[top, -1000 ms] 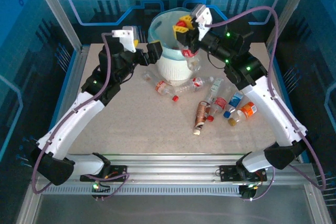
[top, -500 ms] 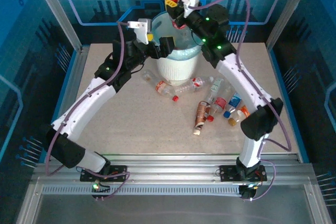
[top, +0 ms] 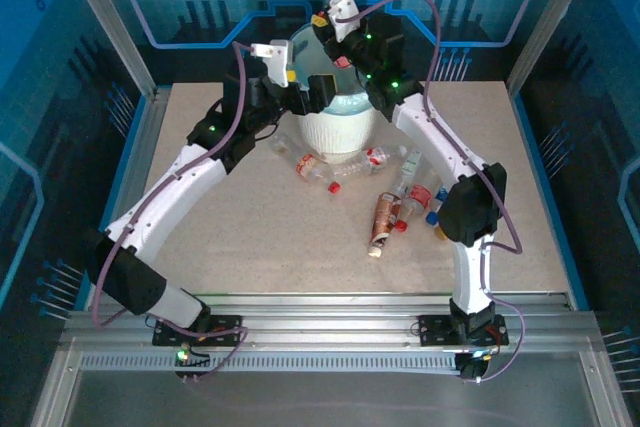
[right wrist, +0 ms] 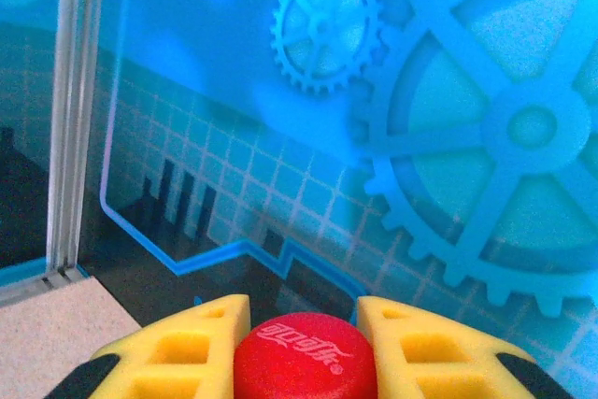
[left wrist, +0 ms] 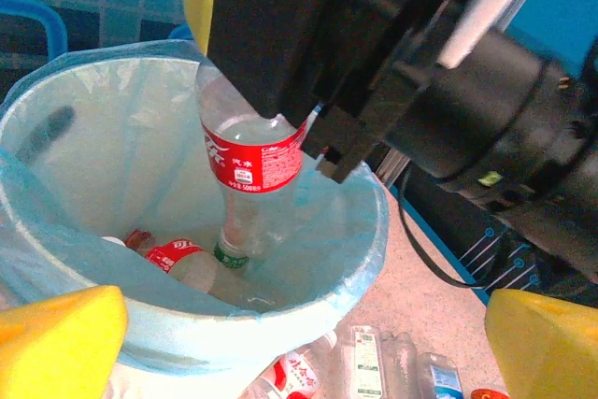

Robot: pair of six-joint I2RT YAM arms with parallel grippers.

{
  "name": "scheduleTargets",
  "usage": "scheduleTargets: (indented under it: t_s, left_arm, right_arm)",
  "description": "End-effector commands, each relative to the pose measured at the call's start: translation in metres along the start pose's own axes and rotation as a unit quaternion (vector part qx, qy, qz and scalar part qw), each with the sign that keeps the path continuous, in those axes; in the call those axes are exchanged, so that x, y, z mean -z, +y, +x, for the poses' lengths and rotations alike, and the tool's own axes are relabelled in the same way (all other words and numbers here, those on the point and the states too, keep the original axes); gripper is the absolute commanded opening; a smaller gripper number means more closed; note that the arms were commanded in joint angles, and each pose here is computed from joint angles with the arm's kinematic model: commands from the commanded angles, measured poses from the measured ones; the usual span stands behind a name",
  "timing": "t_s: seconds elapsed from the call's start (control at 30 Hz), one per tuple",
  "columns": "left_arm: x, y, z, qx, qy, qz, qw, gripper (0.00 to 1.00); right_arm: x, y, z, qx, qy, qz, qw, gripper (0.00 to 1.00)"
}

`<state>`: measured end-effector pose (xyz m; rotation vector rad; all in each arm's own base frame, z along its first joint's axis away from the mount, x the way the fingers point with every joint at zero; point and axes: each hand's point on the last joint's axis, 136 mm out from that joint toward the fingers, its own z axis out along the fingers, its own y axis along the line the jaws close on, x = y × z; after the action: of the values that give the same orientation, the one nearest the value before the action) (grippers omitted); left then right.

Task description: Put the plastic bottles in the bin

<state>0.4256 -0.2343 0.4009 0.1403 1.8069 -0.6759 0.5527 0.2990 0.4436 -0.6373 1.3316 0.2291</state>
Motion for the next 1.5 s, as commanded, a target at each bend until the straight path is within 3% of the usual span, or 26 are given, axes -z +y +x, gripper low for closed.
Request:
scheduleTargets:
  t_s: [0.0,0.27,0.5,0.73,1.07,1.47]
  left_arm:
    - [-0.002,-0.002,0.005,0.002,0.007,0.005,1.0,0.99]
    - [-0.002,0.002,0.008,-0.002,0.009,-0.003,1.0,0.99]
    - [-0.004,0.003,0.008,-0.002,0.01,-0.006,1.0,0.99]
    - [-0.006,0.003,0.008,-0.001,0.009,-0.007,1.0,0.99]
    - [-0.004,0.006,0.007,-0.003,0.005,-0.015,1.0,0.99]
    - [0.009,0.009,0.002,-0.019,-0.001,-0.03,0.999,0.99]
  right_arm:
    - [-0.01,-0.012,0.025,-0.018,0.031,0.011,0.999,0.21]
    - [-0.025,-0.013,0.07,-0.06,0.087,0.0,0.994,0.31]
    - [-0.023,-0.019,0.078,-0.078,0.099,0.01,0.992,0.42]
    - [-0.019,-0.025,0.062,-0.074,0.086,0.016,0.993,0.57]
    - [-0.009,-0.03,0.038,-0.066,0.071,0.009,0.995,0.57]
    - [0.02,-0.019,-0.044,-0.11,0.036,-0.055,0.992,0.59]
